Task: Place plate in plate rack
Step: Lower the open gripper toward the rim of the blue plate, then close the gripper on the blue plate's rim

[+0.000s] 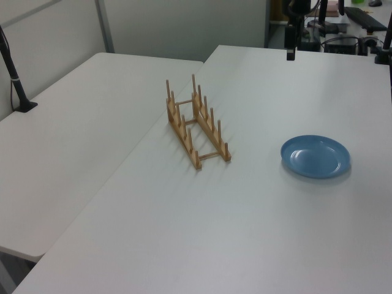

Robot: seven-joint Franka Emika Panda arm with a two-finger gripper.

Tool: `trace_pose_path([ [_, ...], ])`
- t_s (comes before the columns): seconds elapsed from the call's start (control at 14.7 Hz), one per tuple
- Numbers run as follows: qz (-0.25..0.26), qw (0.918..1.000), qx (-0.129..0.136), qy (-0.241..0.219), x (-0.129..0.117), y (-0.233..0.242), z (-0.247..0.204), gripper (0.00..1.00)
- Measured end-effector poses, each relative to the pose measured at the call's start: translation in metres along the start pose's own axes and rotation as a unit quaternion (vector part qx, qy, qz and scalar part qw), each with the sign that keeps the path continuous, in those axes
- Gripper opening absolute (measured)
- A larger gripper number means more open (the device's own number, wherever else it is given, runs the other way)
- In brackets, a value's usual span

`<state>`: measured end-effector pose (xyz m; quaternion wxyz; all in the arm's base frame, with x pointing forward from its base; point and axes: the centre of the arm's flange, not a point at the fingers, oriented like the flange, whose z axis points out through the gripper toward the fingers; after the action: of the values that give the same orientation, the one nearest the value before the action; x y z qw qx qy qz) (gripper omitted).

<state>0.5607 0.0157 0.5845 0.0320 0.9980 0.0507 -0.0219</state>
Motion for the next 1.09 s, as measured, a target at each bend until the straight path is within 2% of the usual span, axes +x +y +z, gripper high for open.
trace_pose_path([
  [0.2, -0.104, 0.9942, 0.004, -0.025, 0.0, -0.006, 0.029, 1.0],
  [0.41, -0.201, 0.9783, 0.013, -0.05, 0.0, -0.012, 0.087, 1.0],
  [0.68, -0.259, 0.96, 0.027, -0.102, 0.0, -0.019, 0.171, 0.99],
  [0.96, -0.288, 0.9465, 0.016, -0.145, 0.013, -0.035, 0.236, 0.8],
  [1.09, -0.294, 0.9431, 0.014, -0.155, 0.016, -0.039, 0.253, 0.63],
])
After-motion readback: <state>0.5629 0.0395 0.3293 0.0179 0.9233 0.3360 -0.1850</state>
